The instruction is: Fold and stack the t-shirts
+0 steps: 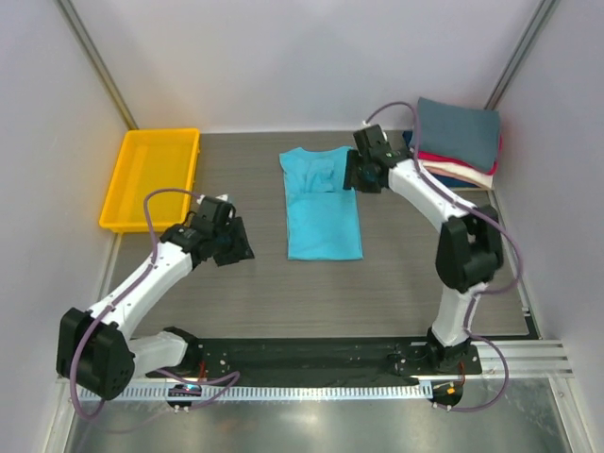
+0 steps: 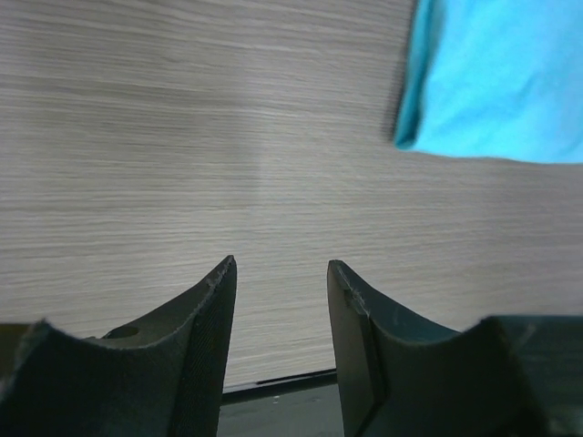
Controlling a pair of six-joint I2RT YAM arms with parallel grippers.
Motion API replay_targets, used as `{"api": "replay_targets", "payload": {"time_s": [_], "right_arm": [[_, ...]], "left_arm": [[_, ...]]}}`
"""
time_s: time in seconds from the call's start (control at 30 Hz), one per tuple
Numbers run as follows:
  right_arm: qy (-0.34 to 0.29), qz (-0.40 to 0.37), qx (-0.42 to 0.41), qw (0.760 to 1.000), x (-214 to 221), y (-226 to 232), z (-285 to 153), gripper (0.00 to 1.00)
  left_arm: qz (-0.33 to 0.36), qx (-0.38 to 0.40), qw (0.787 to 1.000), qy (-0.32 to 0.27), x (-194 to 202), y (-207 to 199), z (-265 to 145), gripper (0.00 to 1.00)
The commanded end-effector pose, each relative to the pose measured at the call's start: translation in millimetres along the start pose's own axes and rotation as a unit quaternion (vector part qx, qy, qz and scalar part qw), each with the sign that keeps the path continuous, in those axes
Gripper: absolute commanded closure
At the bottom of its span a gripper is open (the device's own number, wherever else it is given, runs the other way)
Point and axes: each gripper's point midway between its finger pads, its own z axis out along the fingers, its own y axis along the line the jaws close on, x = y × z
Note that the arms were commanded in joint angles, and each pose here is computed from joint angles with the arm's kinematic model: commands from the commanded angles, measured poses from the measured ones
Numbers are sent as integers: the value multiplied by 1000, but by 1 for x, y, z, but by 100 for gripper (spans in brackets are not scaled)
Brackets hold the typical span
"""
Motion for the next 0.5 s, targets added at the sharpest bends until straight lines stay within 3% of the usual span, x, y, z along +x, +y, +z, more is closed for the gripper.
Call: {"api": "replay_targets", "payload": {"time_s": [0.0, 0.03, 0.1, 0.13, 0.23, 0.47], "right_arm": [[-13, 31, -86, 996, 26, 20, -45, 44], [28, 33, -83, 996, 67, 7, -38, 43], [22, 50, -97, 994, 80, 3, -55, 41], [54, 51, -98, 992, 111, -4, -51, 36], [77, 68, -114, 988, 147, -12, -57, 27], [93, 81, -115, 986, 179, -28, -44, 23]], "left_arm": [[-15, 94, 995, -12, -8, -47, 9, 54], [-9, 102, 995, -5, -4, -54, 13, 53], [-13, 113, 993, 0, -3, -67, 26, 52], [-14, 119, 993, 6, 0, -72, 30, 50], [-33, 130, 991, 14, 0, -83, 49, 47], [-53, 136, 989, 28, 7, -96, 85, 41]]}}
